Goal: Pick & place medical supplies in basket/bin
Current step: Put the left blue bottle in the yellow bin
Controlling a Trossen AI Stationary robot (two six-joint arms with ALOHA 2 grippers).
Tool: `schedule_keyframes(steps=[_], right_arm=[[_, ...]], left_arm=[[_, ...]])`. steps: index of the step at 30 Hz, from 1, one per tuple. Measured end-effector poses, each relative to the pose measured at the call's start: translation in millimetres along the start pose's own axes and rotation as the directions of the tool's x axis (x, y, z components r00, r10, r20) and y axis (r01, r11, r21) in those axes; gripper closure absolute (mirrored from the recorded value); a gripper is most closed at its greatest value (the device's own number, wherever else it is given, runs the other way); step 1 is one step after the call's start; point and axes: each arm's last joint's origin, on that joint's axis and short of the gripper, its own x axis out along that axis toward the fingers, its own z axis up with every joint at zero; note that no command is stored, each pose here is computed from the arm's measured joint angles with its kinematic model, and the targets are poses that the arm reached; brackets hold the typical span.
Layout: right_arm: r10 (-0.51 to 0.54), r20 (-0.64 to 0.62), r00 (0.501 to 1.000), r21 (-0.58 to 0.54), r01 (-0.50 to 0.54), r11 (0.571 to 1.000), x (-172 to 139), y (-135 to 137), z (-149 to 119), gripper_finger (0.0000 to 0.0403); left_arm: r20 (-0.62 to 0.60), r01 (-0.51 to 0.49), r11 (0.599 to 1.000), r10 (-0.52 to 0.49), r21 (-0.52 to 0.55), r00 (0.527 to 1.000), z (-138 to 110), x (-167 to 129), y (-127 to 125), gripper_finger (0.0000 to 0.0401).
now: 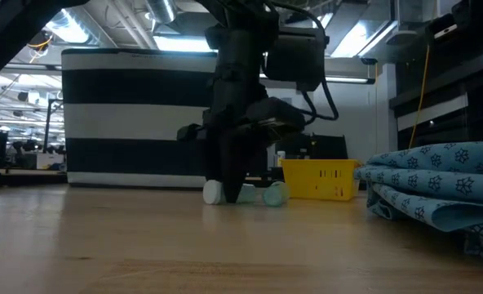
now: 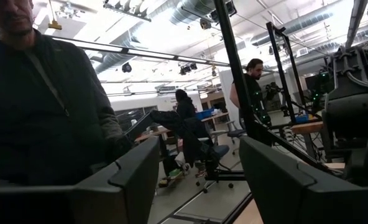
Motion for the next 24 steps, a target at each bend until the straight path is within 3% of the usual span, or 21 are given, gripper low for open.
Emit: schedule_keyframes(steps=[9, 16, 20, 24], right_arm=[[-0.007, 0.004, 1.000, -0.003, 0.007, 1.000, 0.0, -0.2, 0.1, 0.0179], [-0.022, 0.013, 1.000, -0.025, 0.023, 0.999, 0.0, -0.6, 0.4, 0.0179], [-0.038, 0.021, 0.999, -0.039, 0.039, 0.998, 0.0, -1.1, 0.6, 0.0179], [-0.052, 0.029, 0.998, -0.052, 0.054, 0.997, -0.1, -1.5, 0.8, 0.0179]], left_arm=[[0.017, 0.035, 0.999, -0.035, 0.014, 0.999, 8.3, -18.9, 5.2, 0.0325], [0.174, 0.139, 0.990, -0.139, 0.010, 0.975, 21.8, -78.5, 9.8, 0.0324], [0.335, 0.221, 0.974, -0.225, 0.049, 0.915, 35.7, -116.6, 11.7, 0.0323], [0.480, 0.323, 0.938, -0.342, 0.125, 0.808, 54.6, -138.9, 10.7, 0.0324]])
